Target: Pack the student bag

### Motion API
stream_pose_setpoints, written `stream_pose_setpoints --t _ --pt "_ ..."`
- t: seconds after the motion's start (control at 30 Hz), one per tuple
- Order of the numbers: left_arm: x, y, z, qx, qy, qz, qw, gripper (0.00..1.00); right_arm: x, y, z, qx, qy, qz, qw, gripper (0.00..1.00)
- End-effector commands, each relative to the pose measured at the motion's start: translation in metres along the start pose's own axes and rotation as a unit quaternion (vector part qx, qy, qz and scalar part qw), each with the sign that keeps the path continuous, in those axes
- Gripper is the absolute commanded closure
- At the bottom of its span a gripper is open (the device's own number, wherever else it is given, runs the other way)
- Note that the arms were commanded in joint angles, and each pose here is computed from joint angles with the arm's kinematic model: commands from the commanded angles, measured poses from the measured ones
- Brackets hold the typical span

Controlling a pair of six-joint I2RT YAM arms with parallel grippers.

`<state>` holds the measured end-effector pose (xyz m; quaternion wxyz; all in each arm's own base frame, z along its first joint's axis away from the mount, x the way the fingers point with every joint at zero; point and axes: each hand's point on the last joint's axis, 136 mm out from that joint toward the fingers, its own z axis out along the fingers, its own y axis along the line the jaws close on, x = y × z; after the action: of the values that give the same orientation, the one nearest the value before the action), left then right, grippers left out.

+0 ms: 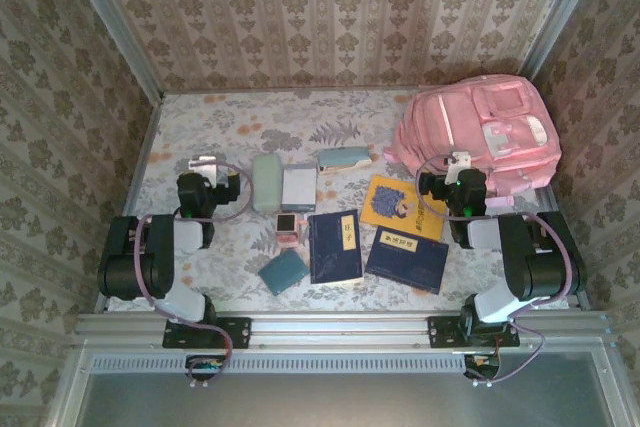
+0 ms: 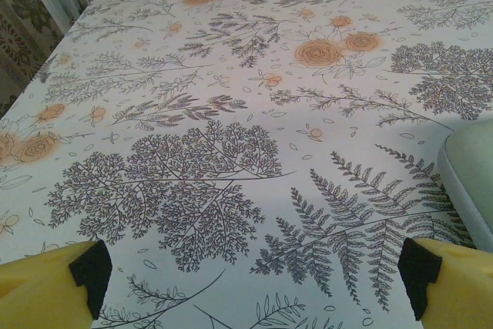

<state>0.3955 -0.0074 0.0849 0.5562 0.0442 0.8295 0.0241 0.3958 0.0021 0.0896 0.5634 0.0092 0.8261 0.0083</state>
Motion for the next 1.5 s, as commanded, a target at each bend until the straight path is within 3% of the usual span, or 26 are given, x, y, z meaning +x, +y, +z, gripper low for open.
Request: stream_pose_setpoints --t 0.0,1.0,1.1,1.17,1.33,1.4,1.47 --pt "-0.010 0.002 0.001 0.002 -0.012 0.002 1.000 0.00 -0.009 -0.002 0.001 0.003 -0.010 0.000 1.000 0.00" --pt "-0.018 0.004 -0.007 -0.004 -0.026 0.001 1.000 0.00 -0.010 -0.002 0.000 0.003 -0.015 0.002 1.000 0.00" --pt "-0.045 0.011 -0.032 -0.040 -0.041 0.004 0.998 0.00 -0.034 0.014 -0.017 -0.005 -0.022 -0.033 0.999 0.00" --pt "-0.082 -0.002 -0.052 -0.023 -0.080 0.020 0.996 0.00 -0.069 0.038 -0.036 -0.017 -0.033 -0.075 0.997 0.00" --pt "-0.173 -0.082 -0.123 0.119 -0.164 0.059 0.977 0.00 -0.141 0.106 -0.101 -0.087 -0.090 -0.094 0.988 0.00" --pt "-0.192 -0.121 -0.157 0.202 -0.153 0.074 0.964 0.00 -0.155 0.133 -0.123 -0.126 -0.089 -0.092 0.984 0.00" --pt "-0.201 -0.146 -0.183 0.227 -0.108 0.086 0.964 0.00 -0.164 0.155 -0.145 -0.159 -0.078 -0.099 0.979 0.00"
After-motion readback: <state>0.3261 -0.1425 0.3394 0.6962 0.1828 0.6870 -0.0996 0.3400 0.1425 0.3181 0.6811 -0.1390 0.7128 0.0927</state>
